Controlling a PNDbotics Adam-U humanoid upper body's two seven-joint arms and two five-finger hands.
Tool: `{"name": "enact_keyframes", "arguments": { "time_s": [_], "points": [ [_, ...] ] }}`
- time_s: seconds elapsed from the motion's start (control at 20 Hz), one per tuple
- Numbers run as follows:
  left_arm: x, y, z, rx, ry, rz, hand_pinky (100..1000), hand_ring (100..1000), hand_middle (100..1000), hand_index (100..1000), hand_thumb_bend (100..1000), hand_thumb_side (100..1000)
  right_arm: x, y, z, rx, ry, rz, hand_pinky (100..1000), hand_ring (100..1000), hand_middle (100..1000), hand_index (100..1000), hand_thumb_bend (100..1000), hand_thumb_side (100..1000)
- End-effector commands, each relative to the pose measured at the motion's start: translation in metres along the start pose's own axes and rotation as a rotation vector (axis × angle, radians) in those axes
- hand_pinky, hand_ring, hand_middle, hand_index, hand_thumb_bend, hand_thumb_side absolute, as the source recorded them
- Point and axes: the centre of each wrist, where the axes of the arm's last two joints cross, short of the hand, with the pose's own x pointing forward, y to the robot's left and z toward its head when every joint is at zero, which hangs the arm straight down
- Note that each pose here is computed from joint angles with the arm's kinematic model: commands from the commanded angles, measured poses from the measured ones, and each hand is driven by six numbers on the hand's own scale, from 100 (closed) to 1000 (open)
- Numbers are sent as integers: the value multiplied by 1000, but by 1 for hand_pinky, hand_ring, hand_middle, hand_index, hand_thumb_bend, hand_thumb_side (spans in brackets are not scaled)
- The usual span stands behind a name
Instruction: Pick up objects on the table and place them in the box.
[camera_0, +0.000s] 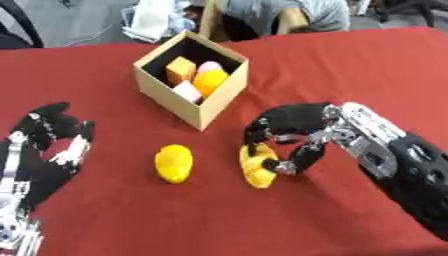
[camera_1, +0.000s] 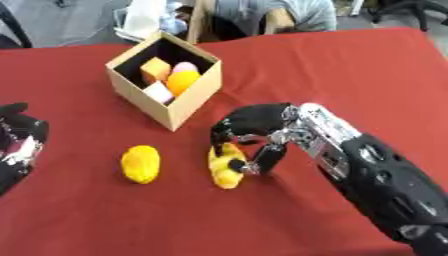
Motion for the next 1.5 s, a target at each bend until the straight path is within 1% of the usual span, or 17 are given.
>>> {"name": "enact_keyframes", "arguments": {
  "time_s": [0.05, 0.25, 0.45, 0.55, 0.6, 0.65, 0.8, 0.95, 1.0, 1.15, 1.25, 1.35, 1.4, 1.45, 1.5],
  "points": [
    [5, 5, -2, 1, -23, -19, 666, 568, 551, 764, 414, 362, -6, -29, 14, -71, 34, 69, 787, 771, 716, 398, 115, 100],
    [5, 5, -2, 6, -24, -20, 665, 567, 550, 764, 418, 360, -13, -58, 26, -154, 83, 95, 789, 768, 716, 401, 128, 100],
    [5, 4, -2, 2, -22, -18, 664, 566, 550, 763, 421, 359, -28, -86, 33, -250, 161, 97, 785, 763, 712, 399, 128, 100],
    [6, 3, -2, -3, -25, -14, 664, 566, 549, 763, 420, 359, -38, -99, 33, -300, 211, 87, 782, 761, 713, 402, 129, 100],
    [6, 2, -3, -5, -27, -11, 664, 565, 549, 763, 419, 360, -43, -106, 32, -323, 240, 82, 782, 760, 716, 414, 100, 100],
    [7, 1, -3, -7, -28, -8, 663, 565, 549, 763, 423, 358, -47, -112, 30, -339, 268, 78, 782, 760, 717, 414, 146, 100],
    [8, -1, -4, -15, -32, -1, 663, 564, 549, 763, 424, 358, -58, -121, 19, -371, 347, 39, 776, 760, 714, 414, 131, 100],
    [10, -4, -5, -35, -39, 9, 663, 563, 548, 762, 426, 358, -68, -117, 6, -381, 426, -24, 769, 762, 711, 425, 103, 100],
    [11, -6, -5, -41, -42, 12, 663, 563, 548, 762, 426, 358, -71, -113, 2, -384, 453, -47, 767, 763, 712, 448, 100, 100],
    [12, -8, -6, -56, -47, 19, 663, 562, 546, 762, 427, 358, -78, -102, -11, -391, 525, -103, 761, 766, 712, 459, 100, 100],
    [13, -9, -6, -63, -48, 22, 663, 562, 544, 763, 428, 357, -82, -93, -20, -396, 563, -127, 759, 771, 722, 555, 100, 100],
    [13, -10, -6, -66, -49, 25, 663, 562, 543, 763, 428, 358, -86, -83, -29, -388, 579, -131, 763, 777, 737, 658, 112, 100],
    [13, -10, -6, -66, -48, 26, 663, 561, 542, 763, 428, 358, -88, -77, -32, -381, 580, -128, 769, 786, 754, 744, 150, 172],
    [13, -10, -6, -65, -47, 26, 663, 561, 542, 763, 428, 358, -89, -72, -36, -373, 579, -123, 769, 787, 758, 777, 172, 224],
    [13, -10, -6, -65, -46, 27, 663, 561, 542, 763, 428, 358, -91, -67, -38, -365, 576, -117, 771, 789, 765, 830, 219, 316]
  ]
}}
